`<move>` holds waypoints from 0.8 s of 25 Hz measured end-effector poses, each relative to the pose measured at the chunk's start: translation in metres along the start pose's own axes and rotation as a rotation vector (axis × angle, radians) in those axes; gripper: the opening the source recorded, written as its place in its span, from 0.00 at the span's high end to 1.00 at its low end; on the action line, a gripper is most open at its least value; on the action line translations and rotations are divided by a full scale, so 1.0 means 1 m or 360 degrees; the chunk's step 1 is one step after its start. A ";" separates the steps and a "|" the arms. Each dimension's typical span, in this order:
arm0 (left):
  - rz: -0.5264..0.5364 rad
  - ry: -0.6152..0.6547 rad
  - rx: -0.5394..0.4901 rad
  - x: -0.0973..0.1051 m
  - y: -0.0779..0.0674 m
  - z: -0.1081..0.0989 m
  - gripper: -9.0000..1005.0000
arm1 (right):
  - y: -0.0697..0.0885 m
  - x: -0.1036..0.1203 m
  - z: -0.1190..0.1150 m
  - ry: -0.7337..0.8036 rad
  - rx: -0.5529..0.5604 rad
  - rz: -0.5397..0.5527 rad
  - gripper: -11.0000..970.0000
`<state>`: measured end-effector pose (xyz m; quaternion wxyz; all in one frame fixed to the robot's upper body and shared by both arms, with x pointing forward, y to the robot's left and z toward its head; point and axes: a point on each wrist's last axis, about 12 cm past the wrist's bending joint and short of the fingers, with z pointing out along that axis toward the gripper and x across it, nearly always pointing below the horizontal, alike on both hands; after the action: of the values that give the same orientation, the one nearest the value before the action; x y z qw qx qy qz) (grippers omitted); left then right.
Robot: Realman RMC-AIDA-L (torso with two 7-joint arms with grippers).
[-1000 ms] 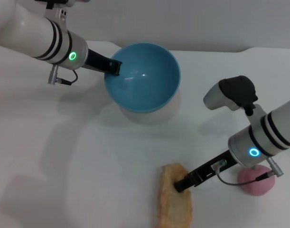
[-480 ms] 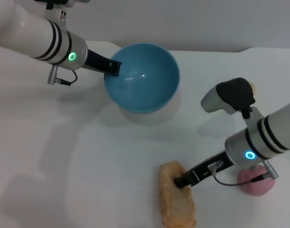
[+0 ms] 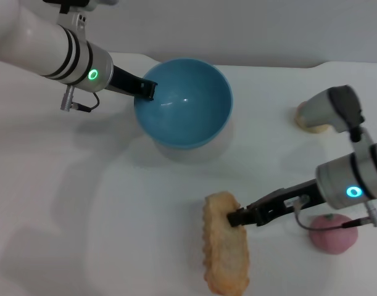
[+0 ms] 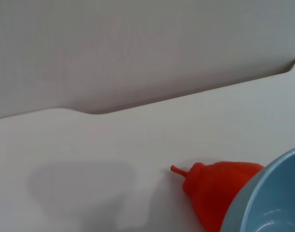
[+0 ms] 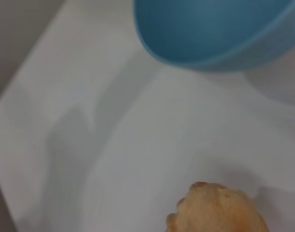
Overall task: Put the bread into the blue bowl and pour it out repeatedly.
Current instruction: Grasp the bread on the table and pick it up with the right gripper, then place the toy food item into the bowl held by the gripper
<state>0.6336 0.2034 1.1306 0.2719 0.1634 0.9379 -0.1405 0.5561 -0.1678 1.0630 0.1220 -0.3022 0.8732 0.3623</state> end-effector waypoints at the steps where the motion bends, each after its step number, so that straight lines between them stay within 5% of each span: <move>1: -0.0001 0.0006 -0.0001 0.001 0.000 0.000 0.99 | -0.001 0.000 -0.006 -0.0032 -0.0026 -0.0005 0.86; 5: -0.0005 0.0056 0.0010 0.005 0.000 0.001 0.99 | -0.003 0.000 -0.050 -0.0291 -0.0127 -0.0092 0.87; 11: 0.0023 0.0175 0.0047 0.013 -0.007 0.005 0.99 | 0.004 -0.012 -0.086 -0.0605 -0.0187 -0.0301 0.88; 16: 0.0071 0.0247 0.0152 0.021 -0.029 0.013 0.99 | 0.009 -0.030 -0.095 -0.0817 -0.0139 -0.0597 0.88; 20: 0.0091 0.0280 0.0248 0.025 -0.044 0.016 0.99 | 0.001 -0.042 -0.085 -0.0814 0.0014 -0.0656 0.88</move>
<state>0.6043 0.1635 1.1112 0.1788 0.2223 0.9394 -0.1902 0.5891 -0.2085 1.1420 0.4095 -0.3713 0.7363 0.3903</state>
